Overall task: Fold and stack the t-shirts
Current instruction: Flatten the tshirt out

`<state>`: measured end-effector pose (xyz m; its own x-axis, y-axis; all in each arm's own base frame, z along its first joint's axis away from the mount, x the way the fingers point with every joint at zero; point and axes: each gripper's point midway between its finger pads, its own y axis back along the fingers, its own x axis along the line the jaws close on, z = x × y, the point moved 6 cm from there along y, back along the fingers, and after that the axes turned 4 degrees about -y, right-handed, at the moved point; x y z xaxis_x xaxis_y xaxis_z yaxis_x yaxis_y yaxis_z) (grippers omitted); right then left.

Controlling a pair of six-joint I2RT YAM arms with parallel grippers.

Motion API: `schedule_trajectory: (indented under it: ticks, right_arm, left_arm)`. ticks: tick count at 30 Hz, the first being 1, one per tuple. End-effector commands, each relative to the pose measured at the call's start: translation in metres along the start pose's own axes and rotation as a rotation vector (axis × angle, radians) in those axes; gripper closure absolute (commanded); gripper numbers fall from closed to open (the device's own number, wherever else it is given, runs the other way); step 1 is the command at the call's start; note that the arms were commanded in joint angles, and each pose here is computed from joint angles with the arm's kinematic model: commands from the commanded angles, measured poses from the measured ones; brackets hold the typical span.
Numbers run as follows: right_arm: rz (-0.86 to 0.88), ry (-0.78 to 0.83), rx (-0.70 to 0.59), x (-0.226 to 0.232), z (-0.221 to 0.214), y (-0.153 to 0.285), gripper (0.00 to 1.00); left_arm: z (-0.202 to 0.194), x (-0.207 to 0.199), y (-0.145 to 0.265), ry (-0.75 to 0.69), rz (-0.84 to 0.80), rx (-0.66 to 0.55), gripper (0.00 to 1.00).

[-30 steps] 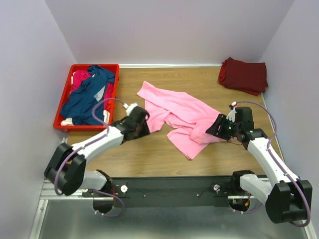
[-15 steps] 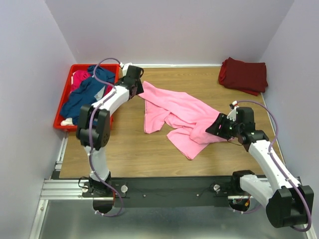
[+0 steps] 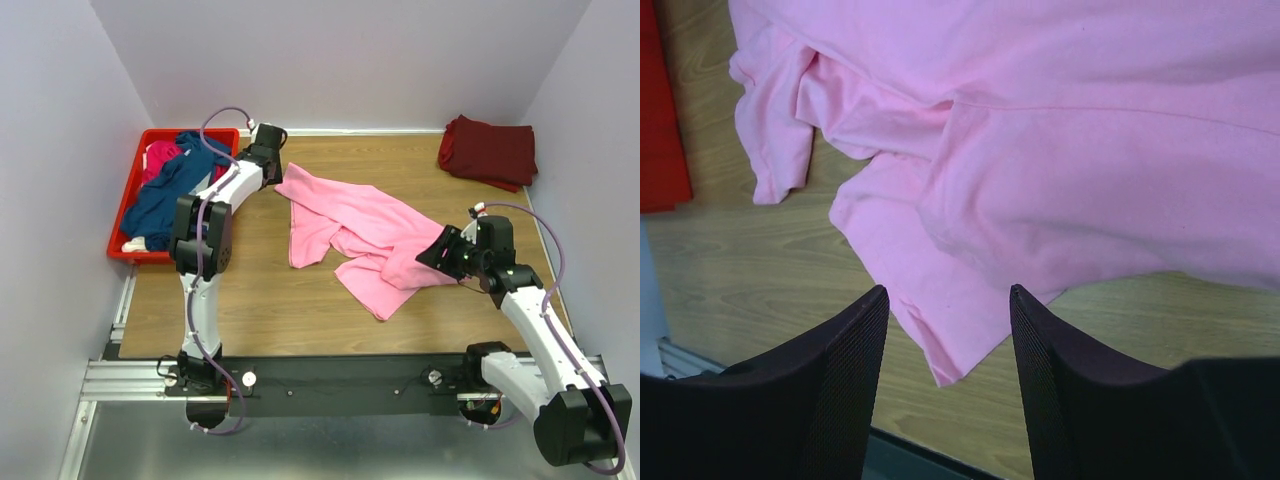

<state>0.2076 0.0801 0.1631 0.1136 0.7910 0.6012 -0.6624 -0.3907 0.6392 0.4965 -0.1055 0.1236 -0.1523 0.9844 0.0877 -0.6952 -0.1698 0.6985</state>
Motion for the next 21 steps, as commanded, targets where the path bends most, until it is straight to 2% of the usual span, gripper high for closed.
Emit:
schedule_trajectory:
  ticks: [1, 10, 21]
  right_arm:
    - [-0.041, -0.026, -0.016, -0.005, -0.001, 0.0, 0.41]
    - [-0.045, -0.037, -0.033, -0.005, -0.001, 0.002, 0.41]
    - [-0.045, -0.054, -0.033, -0.005, -0.003, 0.005, 0.41]
  left_arm:
    - [-0.008, -0.013, -0.003, -0.044, -0.097, 0.042, 0.43]
    - [-0.026, -0.021, -0.022, -0.084, -0.138, 0.107, 0.43]
    - [-0.027, -0.026, -0.03, -0.072, -0.151, 0.108, 0.43]
